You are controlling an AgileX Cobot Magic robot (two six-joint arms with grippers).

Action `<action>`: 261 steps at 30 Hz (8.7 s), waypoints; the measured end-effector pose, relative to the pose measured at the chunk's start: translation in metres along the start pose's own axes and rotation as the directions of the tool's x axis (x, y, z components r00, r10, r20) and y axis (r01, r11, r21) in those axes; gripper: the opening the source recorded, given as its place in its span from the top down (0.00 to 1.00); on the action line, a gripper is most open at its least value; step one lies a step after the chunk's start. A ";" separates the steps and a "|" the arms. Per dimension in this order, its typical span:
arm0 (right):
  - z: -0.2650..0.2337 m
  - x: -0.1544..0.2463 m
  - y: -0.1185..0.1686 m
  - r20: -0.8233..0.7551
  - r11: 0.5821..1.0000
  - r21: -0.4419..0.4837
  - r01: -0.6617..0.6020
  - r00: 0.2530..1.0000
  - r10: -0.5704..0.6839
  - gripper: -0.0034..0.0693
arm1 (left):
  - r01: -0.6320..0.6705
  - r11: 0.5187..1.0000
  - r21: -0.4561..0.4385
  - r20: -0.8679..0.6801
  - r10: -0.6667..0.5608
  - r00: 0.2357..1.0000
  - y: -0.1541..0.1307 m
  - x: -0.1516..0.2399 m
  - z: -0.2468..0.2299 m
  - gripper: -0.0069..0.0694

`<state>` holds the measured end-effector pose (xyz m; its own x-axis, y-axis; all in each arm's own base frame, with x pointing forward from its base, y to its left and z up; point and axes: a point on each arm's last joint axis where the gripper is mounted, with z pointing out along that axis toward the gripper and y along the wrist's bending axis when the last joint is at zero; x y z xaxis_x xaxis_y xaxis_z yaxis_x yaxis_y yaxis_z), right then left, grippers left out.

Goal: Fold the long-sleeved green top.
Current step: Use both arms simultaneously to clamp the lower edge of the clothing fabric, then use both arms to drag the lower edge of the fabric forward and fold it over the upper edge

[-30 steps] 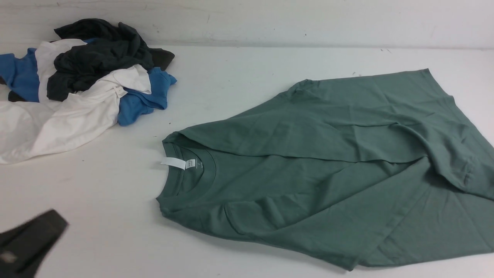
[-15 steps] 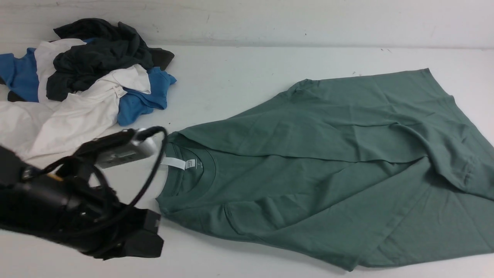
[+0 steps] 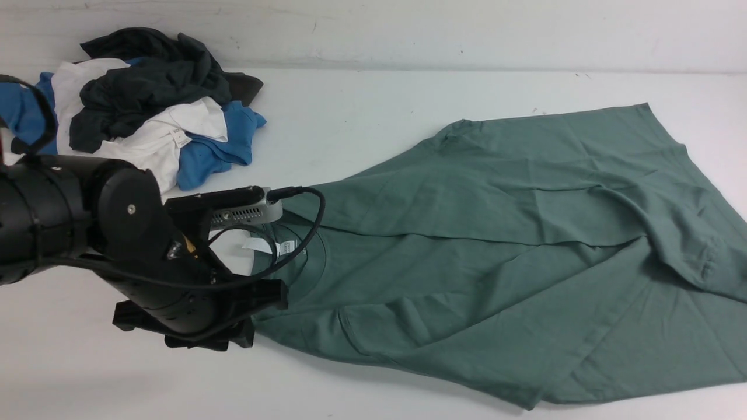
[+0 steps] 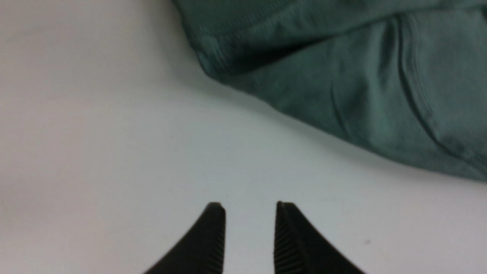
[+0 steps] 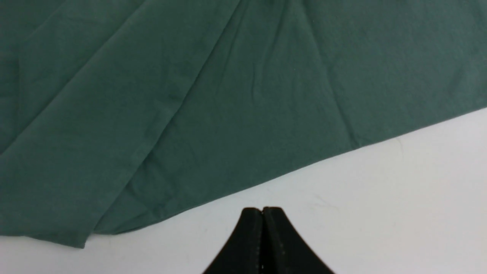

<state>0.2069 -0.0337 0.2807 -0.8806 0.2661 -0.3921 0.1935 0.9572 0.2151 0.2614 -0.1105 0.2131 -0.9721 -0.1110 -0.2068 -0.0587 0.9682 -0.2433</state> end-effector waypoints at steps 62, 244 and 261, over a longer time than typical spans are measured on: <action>0.131 0.026 -0.017 -0.440 0.980 0.187 0.061 0.897 0.028 0.54 | 0.095 0.952 -0.291 -0.011 -0.103 0.995 0.111 -0.058 0.006 0.88; 0.124 -0.238 0.115 0.066 0.936 -0.049 0.349 0.936 -0.346 0.97 | 0.132 0.982 -0.137 0.048 -0.126 0.991 0.100 -0.169 -0.056 0.92; 0.207 -0.162 -0.002 -0.370 0.990 -0.007 0.142 0.919 -0.134 0.97 | 0.141 0.984 -0.109 0.048 -0.136 0.990 0.098 -0.169 -0.056 0.92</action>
<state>0.4387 -0.0550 0.1591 -0.9956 0.0739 -0.0582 0.0635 0.9845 0.1636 0.4074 0.0157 0.2777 -0.9431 -0.2523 -0.2166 -0.2193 0.9616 -0.1652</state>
